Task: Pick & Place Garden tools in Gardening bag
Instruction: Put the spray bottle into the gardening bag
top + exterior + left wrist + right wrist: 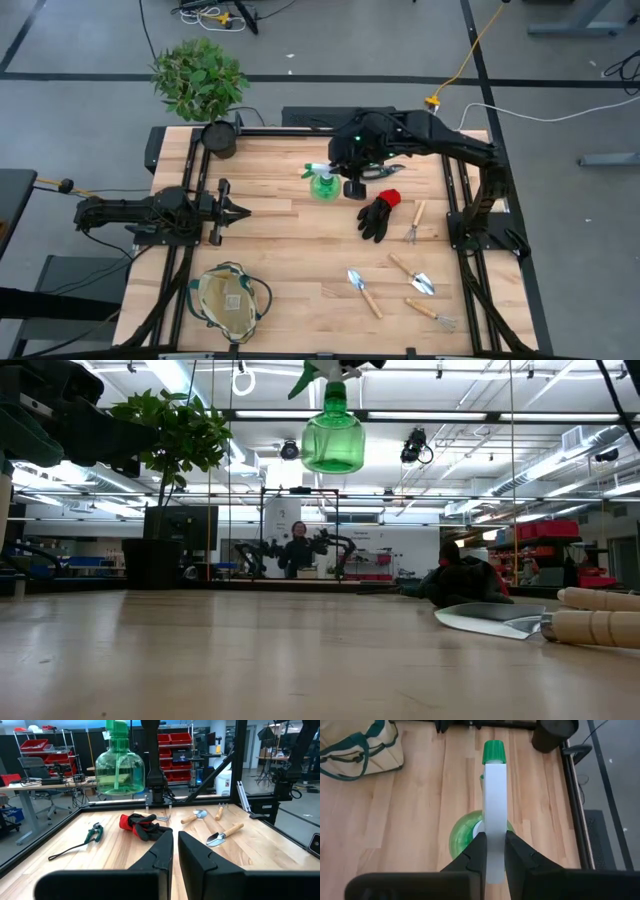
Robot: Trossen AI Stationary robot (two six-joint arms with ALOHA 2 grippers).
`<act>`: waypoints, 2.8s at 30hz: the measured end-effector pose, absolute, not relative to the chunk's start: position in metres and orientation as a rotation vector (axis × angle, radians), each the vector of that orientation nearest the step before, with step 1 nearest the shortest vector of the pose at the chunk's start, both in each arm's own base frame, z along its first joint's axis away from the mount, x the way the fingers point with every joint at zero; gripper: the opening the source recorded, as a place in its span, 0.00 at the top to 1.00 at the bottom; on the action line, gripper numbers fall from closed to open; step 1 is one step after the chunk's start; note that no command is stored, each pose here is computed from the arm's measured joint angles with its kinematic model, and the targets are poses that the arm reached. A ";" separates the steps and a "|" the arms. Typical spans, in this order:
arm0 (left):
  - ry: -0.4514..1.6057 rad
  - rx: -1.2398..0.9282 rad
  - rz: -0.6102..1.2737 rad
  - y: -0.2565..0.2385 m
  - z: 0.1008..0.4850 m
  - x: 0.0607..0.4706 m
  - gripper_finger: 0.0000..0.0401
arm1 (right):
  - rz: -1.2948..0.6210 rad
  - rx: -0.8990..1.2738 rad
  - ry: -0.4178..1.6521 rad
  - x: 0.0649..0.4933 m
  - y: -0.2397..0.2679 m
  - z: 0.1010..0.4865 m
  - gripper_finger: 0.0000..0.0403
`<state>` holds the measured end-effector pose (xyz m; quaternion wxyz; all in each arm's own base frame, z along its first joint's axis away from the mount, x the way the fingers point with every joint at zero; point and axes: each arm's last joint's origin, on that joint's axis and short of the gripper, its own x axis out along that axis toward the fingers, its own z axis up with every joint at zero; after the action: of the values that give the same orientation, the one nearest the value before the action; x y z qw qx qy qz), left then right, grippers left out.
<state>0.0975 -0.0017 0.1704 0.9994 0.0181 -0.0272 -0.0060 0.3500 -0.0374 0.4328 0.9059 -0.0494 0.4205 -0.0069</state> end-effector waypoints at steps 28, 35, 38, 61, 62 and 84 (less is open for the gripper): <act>-0.055 0.036 -0.012 -0.002 0.171 0.098 0.92 | -0.004 -0.114 0.894 0.348 -0.037 0.431 0.89; -0.054 0.036 -0.012 -0.002 0.170 0.098 0.92 | 0.007 -0.128 0.922 0.346 -0.037 0.430 0.89; -0.055 0.036 -0.012 -0.002 0.170 0.098 0.92 | -0.001 -0.111 0.927 0.345 -0.037 0.429 0.89; -0.055 -0.113 -0.025 -0.002 0.171 0.098 0.92 | -0.437 0.164 0.870 0.345 -0.045 0.431 0.89; -0.055 -0.130 -0.026 -0.002 0.171 0.098 0.92 | -0.462 0.187 0.862 0.345 -0.046 0.431 0.89; -0.168 -0.125 0.128 0.003 0.203 0.096 0.92 | -0.709 0.499 0.688 0.346 -0.056 0.434 0.89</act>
<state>0.0956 0.0027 0.2025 0.9925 -0.0623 -0.0840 0.0639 0.3463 -0.0556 0.4343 0.8507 0.2369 0.3267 -0.3368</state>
